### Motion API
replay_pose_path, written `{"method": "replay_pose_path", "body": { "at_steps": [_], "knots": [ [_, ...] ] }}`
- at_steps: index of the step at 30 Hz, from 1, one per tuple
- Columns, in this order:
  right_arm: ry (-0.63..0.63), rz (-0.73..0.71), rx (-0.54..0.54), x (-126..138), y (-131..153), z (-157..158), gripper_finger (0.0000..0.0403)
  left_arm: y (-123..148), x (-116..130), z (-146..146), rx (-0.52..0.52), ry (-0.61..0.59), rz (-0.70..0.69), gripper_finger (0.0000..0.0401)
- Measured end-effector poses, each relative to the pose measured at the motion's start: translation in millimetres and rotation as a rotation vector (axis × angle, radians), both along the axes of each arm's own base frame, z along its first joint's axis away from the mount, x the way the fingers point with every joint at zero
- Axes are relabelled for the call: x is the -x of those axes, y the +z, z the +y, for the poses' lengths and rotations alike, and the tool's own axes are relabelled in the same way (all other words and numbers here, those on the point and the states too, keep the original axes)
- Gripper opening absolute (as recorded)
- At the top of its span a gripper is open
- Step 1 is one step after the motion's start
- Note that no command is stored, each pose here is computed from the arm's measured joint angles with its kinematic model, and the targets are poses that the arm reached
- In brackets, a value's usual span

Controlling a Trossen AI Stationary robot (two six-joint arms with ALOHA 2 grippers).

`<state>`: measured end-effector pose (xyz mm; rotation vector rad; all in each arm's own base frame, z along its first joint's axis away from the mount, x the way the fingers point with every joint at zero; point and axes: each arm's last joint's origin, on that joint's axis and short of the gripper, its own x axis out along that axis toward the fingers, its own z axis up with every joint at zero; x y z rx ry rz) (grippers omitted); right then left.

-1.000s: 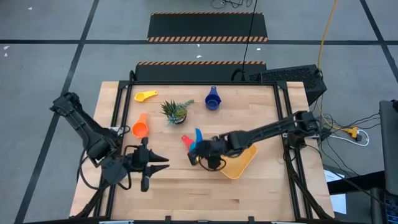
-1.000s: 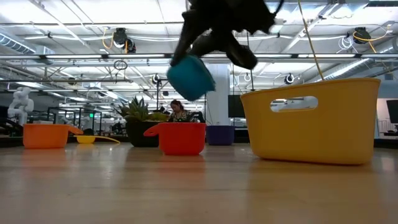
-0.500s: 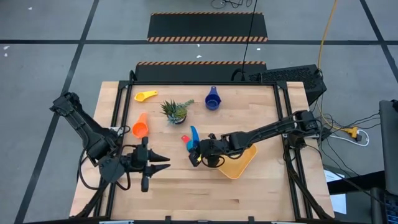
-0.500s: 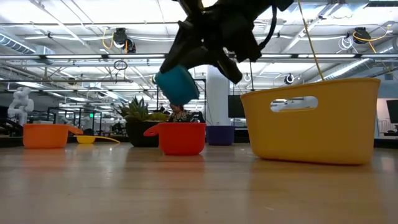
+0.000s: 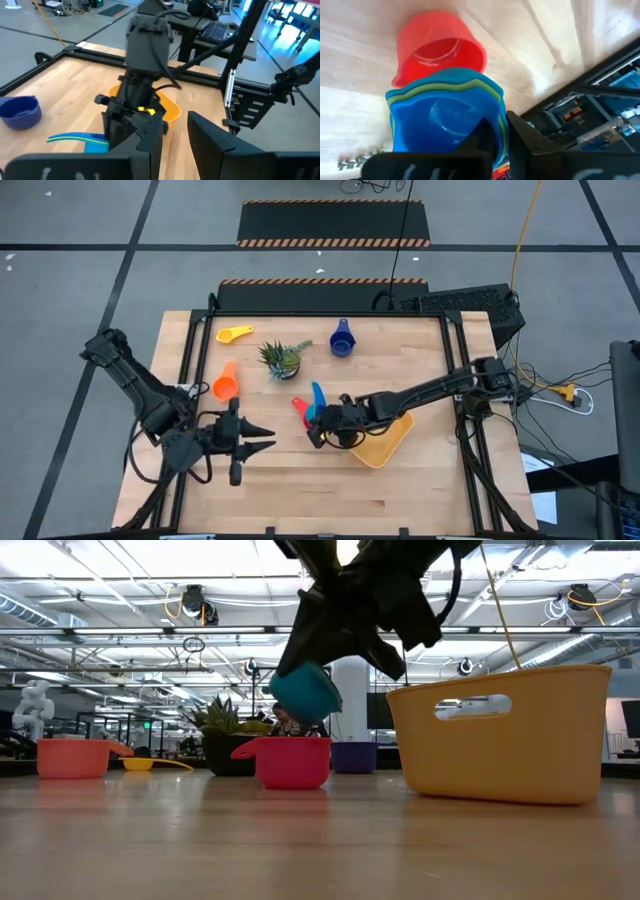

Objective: Nest measuring cups in basket
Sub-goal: Stack the measuring cups on the red measuring cup

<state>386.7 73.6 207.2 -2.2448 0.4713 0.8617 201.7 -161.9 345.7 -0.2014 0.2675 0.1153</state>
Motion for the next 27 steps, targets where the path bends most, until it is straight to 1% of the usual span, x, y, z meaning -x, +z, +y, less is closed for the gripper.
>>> {"method": "replay_pose_path", "body": {
  "at_steps": [2,4,8,12,13,15,19,20,22,24,25,27],
  "knots": [
    [-0.001,-0.015,-0.003,-1.7,-0.3,0.6,0.0012,-0.4,-1.1,1.6,0.007,0.01,0.003,0.0093],
    [-0.021,-0.042,0.01,-3.9,0.3,0.2,0.0012,-2.8,-2.0,4.4,-0.009,0.02,0.024,0.0093],
    [-0.012,-0.112,0.016,-7.5,6.1,4.4,0.0013,-15.7,-3.2,18.7,-0.111,0.069,0.151,0.0093],
    [0.007,-0.103,0.021,-5.6,5.2,11.1,0.0013,-25.0,-3.8,39.2,-0.208,0.128,0.278,0.0093],
    [0.016,-0.108,0.024,-5.6,5.6,12.7,0.0013,-26.6,-4.7,43.5,-0.246,0.13,0.305,0.0093],
    [0.021,-0.122,0.029,-5.7,6.7,15.7,0.0013,-29.0,-5.9,50.2,-0.345,0.115,0.357,0.0093],
    [0.013,-0.138,0.005,-4.0,10.1,20.3,0.0013,-31.5,-11.7,56.2,-0.602,0.023,0.433,0.0093],
    [0.0,-0.155,-0.023,-4.3,12.1,21.1,0.0013,-32.4,-12.7,56.6,-0.667,-0.007,0.452,0.0093],
    [-0.027,-0.205,-0.115,-4.3,21.0,22.2,0.0013,-32.5,-13.6,57.9,-0.776,-0.057,0.479,0.0093],
    [-0.038,-0.21,-0.194,-1.2,27.5,23.2,0.0013,-32.5,-13.9,59.0,-0.875,-0.104,0.503,0.0093],
    [-0.035,-0.223,-0.217,-1.1,30.3,23.5,0.0013,-32.6,-14.2,59.9,-0.927,-0.129,0.517,0.0094],
    [-0.026,-0.231,-0.208,0.2,33.4,24.5,0.0013,-32.9,-14.9,61.8,-1.045,-0.186,0.549,0.0101]
  ]
}}
